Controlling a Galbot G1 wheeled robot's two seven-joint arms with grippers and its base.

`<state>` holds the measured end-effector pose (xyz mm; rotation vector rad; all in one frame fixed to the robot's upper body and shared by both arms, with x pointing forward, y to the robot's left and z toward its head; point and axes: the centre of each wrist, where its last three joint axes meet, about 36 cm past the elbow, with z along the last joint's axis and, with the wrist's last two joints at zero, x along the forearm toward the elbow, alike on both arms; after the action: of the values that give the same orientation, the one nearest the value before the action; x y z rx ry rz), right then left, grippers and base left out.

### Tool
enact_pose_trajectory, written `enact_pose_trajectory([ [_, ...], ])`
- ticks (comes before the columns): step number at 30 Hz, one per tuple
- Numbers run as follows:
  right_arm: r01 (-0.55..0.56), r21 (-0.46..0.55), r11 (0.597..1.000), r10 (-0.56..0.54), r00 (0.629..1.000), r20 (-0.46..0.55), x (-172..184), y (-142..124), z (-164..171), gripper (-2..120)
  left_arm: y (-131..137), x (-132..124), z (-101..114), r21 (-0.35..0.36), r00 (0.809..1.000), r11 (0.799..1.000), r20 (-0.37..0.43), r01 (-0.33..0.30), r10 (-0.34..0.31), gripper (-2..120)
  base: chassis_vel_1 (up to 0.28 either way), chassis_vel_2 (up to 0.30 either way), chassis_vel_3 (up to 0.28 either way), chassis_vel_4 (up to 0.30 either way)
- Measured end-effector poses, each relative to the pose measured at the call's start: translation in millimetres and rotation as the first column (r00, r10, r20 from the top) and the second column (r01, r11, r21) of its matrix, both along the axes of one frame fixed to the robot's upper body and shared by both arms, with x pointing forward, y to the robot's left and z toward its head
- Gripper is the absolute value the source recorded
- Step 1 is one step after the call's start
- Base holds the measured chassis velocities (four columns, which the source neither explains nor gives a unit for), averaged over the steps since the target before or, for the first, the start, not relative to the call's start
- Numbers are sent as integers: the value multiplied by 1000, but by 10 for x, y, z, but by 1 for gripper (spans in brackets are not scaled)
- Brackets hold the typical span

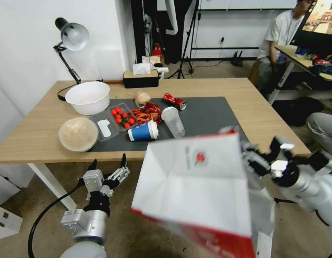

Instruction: Pick up the food delivery bag from the floor and place it on the table.

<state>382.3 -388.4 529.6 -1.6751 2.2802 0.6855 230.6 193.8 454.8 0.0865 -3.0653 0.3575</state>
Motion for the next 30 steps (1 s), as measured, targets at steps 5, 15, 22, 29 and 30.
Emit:
enact_pose_trajectory([
  [5,218,70,973,-218,976,-10,-2,10,342,0,-1,-2,-4,0,1000,1000,1,0,0,100,0,0,0,0],
  [15,579,125,805,-569,815,-114,81,147,735,0,6,-5,-5,3,1000,1000,3,-1,1,100,0,0,0,0],
  [22,736,116,667,-706,674,-219,259,172,821,0,1,-15,-6,2,1000,1000,3,-2,2,100,0,0,0,0],
  [29,792,80,605,-748,600,-284,398,163,731,0,2,-28,4,4,1000,1000,5,-3,3,100,0,0,0,0],
  [30,798,74,598,-753,591,-290,411,156,722,0,3,-30,6,4,1000,1000,5,-3,3,100,0,0,0,0],
])
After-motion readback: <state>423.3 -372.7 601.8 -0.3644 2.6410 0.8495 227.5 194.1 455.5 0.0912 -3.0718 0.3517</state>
